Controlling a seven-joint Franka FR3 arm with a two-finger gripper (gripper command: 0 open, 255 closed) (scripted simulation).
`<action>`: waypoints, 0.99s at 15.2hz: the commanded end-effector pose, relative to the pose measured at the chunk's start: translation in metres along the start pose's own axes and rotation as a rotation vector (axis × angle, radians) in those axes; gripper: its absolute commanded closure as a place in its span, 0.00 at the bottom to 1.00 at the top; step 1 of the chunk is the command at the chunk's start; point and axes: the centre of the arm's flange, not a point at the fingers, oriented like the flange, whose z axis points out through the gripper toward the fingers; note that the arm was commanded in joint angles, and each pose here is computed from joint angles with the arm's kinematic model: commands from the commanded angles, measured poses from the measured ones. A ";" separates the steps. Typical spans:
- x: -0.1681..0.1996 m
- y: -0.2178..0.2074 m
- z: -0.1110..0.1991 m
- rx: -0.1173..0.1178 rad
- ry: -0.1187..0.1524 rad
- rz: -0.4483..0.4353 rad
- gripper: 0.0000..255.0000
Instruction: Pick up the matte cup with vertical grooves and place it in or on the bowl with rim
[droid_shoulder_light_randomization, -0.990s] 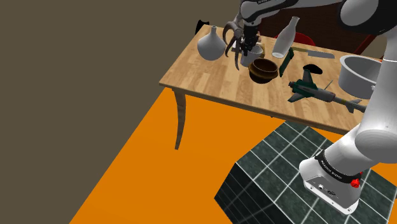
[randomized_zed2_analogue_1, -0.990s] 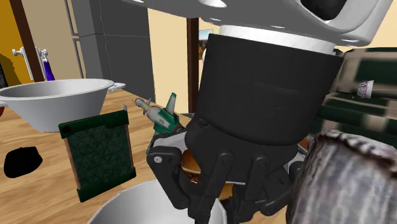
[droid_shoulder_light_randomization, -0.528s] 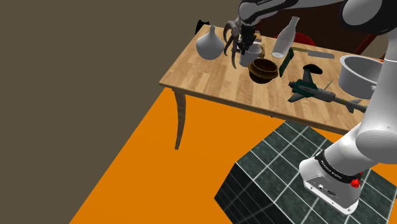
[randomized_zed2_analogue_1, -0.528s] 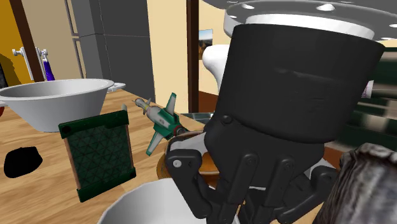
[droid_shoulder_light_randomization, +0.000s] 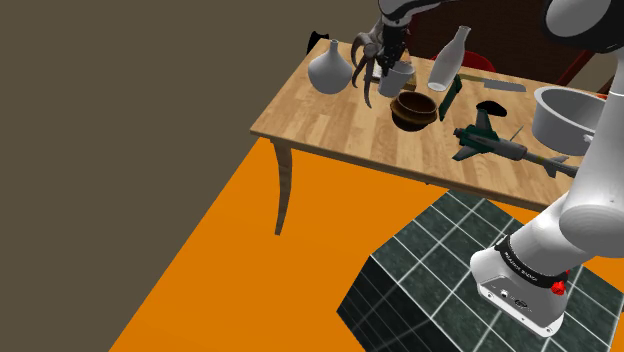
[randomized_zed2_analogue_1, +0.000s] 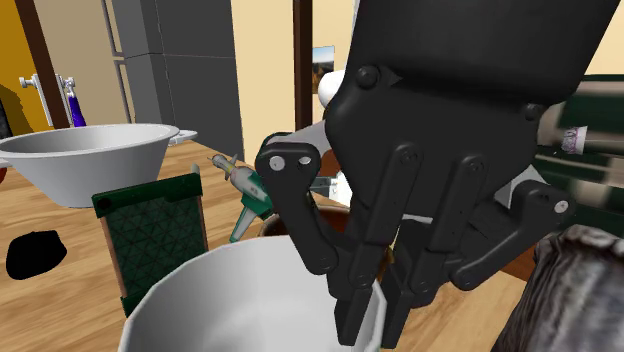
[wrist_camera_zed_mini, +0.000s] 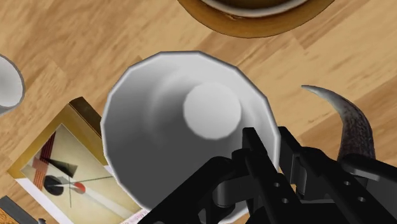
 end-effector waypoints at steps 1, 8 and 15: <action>-0.001 0.002 -0.011 0.000 0.000 0.000 1.00; -0.002 0.009 -0.047 0.000 0.000 0.000 1.00; -0.003 0.015 -0.084 0.000 0.000 0.000 1.00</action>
